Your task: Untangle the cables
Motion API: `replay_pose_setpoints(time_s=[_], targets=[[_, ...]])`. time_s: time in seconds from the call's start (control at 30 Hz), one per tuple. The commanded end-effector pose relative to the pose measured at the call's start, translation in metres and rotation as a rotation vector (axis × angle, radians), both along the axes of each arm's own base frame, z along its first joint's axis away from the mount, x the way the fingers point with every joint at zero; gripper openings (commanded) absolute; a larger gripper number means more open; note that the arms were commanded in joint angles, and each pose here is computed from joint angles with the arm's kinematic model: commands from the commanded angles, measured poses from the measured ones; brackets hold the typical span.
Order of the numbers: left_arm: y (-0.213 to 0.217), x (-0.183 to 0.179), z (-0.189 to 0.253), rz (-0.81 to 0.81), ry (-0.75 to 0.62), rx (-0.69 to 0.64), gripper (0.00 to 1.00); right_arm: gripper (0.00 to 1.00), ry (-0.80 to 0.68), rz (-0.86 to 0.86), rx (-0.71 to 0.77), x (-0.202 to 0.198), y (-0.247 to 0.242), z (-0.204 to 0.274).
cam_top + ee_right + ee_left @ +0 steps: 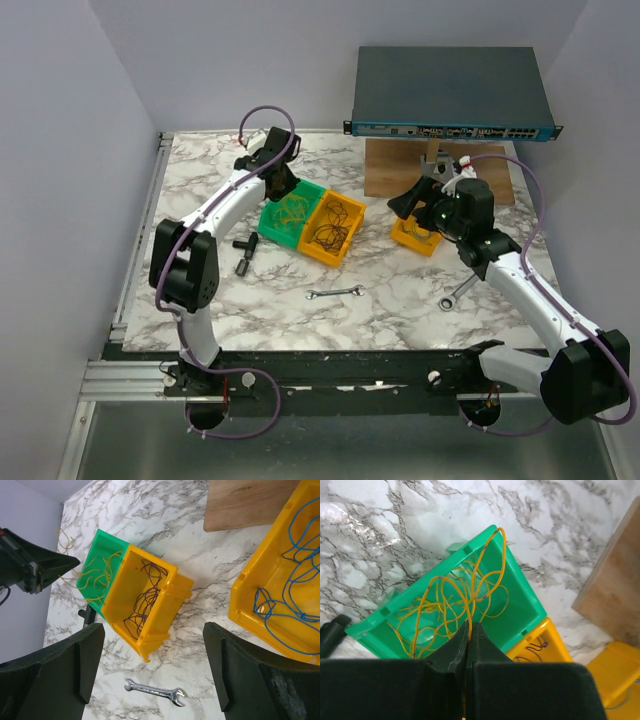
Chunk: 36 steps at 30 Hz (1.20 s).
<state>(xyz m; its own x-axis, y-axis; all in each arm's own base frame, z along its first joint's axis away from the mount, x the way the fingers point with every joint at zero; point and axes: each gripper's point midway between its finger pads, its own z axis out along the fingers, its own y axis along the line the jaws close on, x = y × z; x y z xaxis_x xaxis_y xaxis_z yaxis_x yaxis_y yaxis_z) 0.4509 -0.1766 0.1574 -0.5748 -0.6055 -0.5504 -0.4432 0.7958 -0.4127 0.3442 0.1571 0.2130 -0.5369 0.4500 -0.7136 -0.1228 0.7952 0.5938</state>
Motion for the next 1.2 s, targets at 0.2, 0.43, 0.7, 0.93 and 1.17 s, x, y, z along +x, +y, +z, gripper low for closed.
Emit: replay_pose_setpoints(time_s=[0.2,0.43,0.7,0.93,1.17], targets=[[-0.011,-0.016,-0.054,-0.538,0.230,0.294,0.00,0.88,-0.028,0.011,-0.005,-0.001,0.001,0.001],[-0.019,-0.031,-0.094,-0.680,0.323,0.303,0.00,0.87,-0.027,0.020,-0.001,-0.002,0.002,0.001],[-0.021,-0.032,-0.079,-0.722,0.248,0.300,0.28,0.87,0.013,0.032,-0.013,-0.011,0.002,-0.013],[-0.012,-0.027,-0.010,-0.701,0.084,0.351,0.54,0.88,0.014,0.016,-0.045,-0.019,-0.006,-0.014],[-0.002,-0.048,0.038,-0.675,-0.073,0.344,0.91,0.94,-0.023,0.037,-0.074,-0.025,-0.009,-0.004]])
